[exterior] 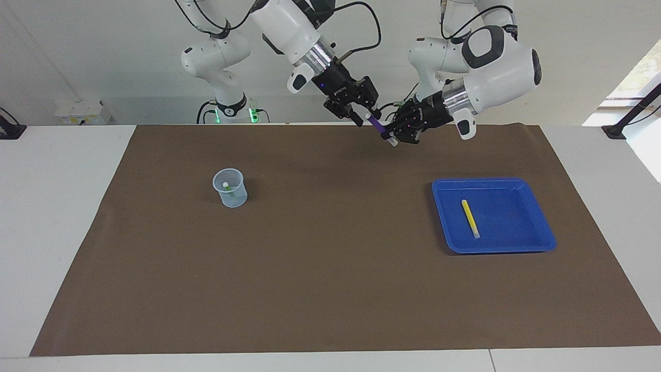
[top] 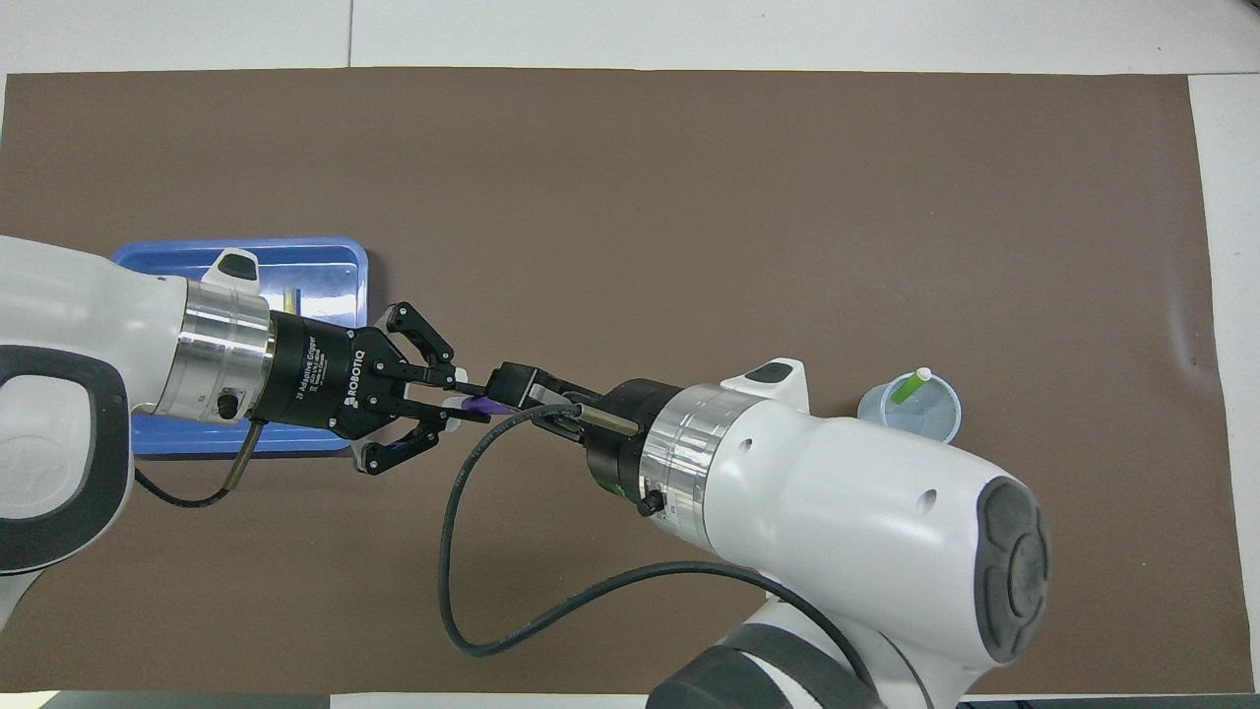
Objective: Transfer and insert pens with both arms
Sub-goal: 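Take the purple pen with the right gripper and insert it into the cup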
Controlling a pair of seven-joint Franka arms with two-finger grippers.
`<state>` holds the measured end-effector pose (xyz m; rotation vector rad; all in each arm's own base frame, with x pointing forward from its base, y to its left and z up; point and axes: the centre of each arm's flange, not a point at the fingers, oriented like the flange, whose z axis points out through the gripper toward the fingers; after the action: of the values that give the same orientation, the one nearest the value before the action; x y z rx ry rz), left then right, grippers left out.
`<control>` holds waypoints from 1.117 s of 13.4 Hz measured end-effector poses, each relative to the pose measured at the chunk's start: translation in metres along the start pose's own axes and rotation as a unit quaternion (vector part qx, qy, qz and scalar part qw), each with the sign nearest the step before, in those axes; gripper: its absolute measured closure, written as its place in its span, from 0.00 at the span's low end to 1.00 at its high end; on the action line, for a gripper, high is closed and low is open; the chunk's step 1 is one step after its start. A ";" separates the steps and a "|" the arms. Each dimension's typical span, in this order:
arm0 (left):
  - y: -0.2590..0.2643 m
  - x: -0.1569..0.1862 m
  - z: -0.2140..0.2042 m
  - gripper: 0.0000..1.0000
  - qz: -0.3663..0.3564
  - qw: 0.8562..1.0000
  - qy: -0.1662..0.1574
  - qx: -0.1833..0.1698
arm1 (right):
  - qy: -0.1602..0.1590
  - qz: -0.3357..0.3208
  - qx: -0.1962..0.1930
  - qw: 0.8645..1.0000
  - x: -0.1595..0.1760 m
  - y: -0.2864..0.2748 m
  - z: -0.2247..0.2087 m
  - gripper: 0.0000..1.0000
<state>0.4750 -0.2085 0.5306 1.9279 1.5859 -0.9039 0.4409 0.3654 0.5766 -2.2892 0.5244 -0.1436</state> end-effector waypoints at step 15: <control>0.001 -0.011 0.001 0.50 0.008 1.000 0.003 -0.022 | -0.021 0.005 -0.027 0.999 0.012 0.007 -0.004 0.82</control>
<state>0.4743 -0.2164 0.5385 1.9110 1.5784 -0.8501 0.4489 0.3535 0.5740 -2.3365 0.5231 -0.0762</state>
